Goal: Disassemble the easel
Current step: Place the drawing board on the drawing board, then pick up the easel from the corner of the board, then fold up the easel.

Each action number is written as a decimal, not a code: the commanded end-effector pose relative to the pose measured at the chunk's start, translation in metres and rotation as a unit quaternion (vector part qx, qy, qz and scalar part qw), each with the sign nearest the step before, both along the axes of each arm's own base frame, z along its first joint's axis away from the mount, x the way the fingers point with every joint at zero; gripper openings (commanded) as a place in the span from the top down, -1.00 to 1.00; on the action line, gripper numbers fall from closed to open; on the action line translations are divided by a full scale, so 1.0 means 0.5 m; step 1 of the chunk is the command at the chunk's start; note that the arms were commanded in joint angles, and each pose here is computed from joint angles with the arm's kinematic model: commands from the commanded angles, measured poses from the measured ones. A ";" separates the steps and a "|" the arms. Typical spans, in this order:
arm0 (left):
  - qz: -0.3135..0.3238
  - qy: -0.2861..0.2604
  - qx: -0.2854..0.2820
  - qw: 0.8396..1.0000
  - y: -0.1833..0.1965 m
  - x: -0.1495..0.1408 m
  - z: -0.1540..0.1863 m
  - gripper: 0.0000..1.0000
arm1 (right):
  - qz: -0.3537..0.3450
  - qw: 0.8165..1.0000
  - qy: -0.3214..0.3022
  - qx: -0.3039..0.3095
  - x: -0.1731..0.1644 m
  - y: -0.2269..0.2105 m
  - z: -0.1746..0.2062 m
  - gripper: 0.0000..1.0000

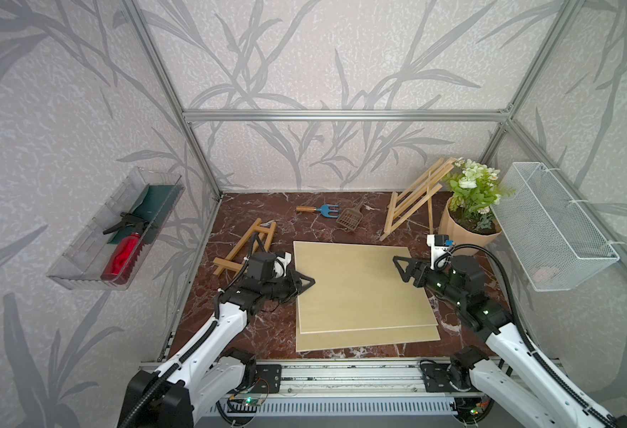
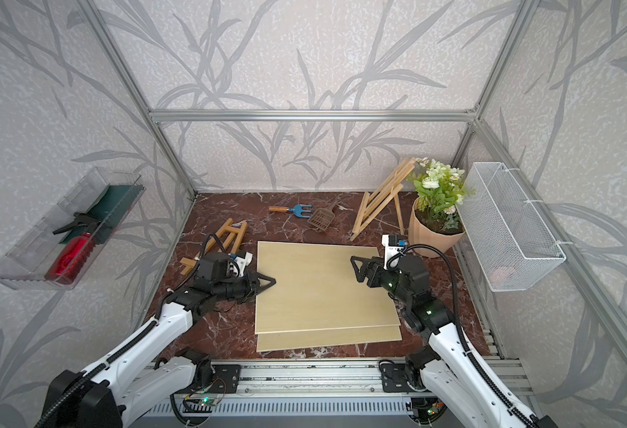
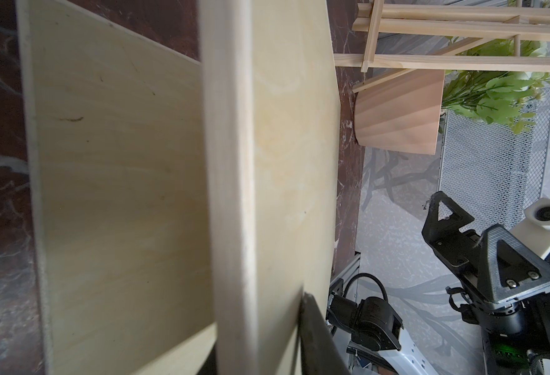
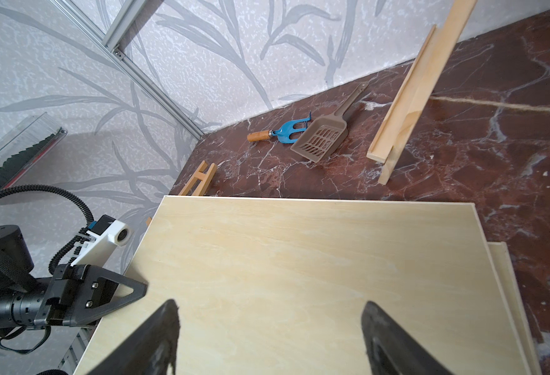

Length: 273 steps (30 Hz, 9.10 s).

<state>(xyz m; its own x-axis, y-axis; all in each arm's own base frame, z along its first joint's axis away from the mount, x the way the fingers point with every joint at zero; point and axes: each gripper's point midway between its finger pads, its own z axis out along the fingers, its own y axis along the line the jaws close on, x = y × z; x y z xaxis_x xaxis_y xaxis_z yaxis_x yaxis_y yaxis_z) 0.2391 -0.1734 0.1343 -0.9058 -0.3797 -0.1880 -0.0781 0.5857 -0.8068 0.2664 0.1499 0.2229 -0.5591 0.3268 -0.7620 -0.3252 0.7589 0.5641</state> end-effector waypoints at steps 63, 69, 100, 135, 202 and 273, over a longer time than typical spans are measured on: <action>0.014 -0.089 0.314 0.945 0.130 0.033 0.103 -0.98 | -0.091 0.994 0.005 -0.056 0.015 -0.069 -0.034 -0.73; -0.003 -0.107 0.295 0.950 0.119 0.014 0.129 -0.98 | -0.138 0.985 0.009 -0.104 0.038 -0.105 -0.057 -0.65; -0.017 -0.170 0.255 0.952 0.120 -0.068 0.156 -0.98 | -0.247 0.928 -0.078 -0.269 0.399 -0.146 -0.004 -0.60; -0.034 -0.178 0.238 0.954 0.106 -0.074 0.162 -0.98 | -0.228 0.950 -0.136 -0.166 0.453 -0.128 -0.012 0.95; 0.076 -0.071 -0.247 0.963 -0.302 0.269 0.091 0.59 | -0.074 0.916 -0.065 0.388 0.038 -0.050 0.384 1.00; 0.091 -0.090 -0.396 0.909 -0.195 0.268 0.181 0.67 | -0.177 0.923 0.034 0.340 0.252 -0.094 0.160 1.00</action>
